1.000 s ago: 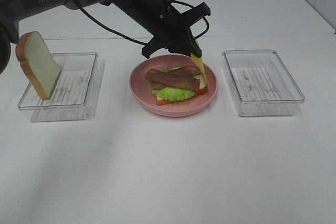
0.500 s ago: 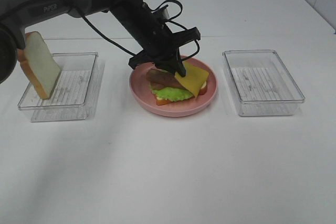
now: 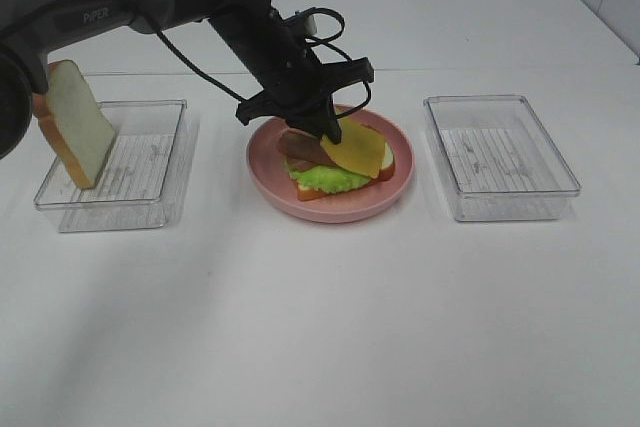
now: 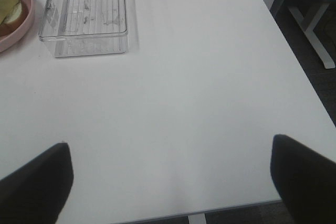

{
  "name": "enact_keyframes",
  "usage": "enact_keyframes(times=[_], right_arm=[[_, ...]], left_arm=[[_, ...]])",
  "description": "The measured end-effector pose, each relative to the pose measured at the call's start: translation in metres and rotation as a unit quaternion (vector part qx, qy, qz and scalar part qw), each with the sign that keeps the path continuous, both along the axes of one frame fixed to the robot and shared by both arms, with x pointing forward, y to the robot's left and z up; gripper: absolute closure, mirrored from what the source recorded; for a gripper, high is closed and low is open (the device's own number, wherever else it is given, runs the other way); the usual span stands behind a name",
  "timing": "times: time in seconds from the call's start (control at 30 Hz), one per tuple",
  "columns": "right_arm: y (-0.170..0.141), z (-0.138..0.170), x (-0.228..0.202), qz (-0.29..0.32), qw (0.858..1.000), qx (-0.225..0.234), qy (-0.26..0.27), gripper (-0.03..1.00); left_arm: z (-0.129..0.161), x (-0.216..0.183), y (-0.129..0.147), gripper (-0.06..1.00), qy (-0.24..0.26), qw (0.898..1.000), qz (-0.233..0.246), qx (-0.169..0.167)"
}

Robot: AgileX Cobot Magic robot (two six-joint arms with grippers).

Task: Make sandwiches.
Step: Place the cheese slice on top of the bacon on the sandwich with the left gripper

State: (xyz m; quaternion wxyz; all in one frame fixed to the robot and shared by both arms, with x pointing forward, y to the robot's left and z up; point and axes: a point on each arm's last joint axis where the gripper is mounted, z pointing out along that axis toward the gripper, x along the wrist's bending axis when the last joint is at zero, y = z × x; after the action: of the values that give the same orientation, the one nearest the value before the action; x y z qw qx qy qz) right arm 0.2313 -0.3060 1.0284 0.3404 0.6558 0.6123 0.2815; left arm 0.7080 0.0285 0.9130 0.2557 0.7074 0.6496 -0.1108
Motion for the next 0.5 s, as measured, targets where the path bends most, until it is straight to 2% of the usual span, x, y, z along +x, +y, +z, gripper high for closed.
enact_keyframes(times=[0.2,0.37,0.4,0.43,0.5], right_arm=[[0.0000,0.0000,0.0000,0.000,1.000,0.000,0.000,-0.02],[0.0000,0.0000,0.0000,0.000,1.000,0.000,0.000,-0.02],[0.0000,0.0000,0.0000,0.000,1.000,0.000,0.000,-0.02],[0.0000,0.0000,0.0000,0.000,1.000,0.000,0.000,-0.02],[0.0000,0.0000,0.0000,0.000,1.000,0.000,0.000,-0.02]], left_arm=[[-0.0004,0.0008,0.0010,0.94,-0.006,1.000,-0.001,0.007],[-0.0020,0.0019,0.0045,0.93,-0.012,1.000,0.000,0.029],[-0.0028,0.0025,0.0063,0.88,-0.010,0.999,0.010,0.038],[-0.0028,0.0025,0.0063,0.88,-0.010,0.999,0.010,0.038],[-0.0036,0.0032,0.0084,0.76,-0.009,0.999,0.020,0.048]])
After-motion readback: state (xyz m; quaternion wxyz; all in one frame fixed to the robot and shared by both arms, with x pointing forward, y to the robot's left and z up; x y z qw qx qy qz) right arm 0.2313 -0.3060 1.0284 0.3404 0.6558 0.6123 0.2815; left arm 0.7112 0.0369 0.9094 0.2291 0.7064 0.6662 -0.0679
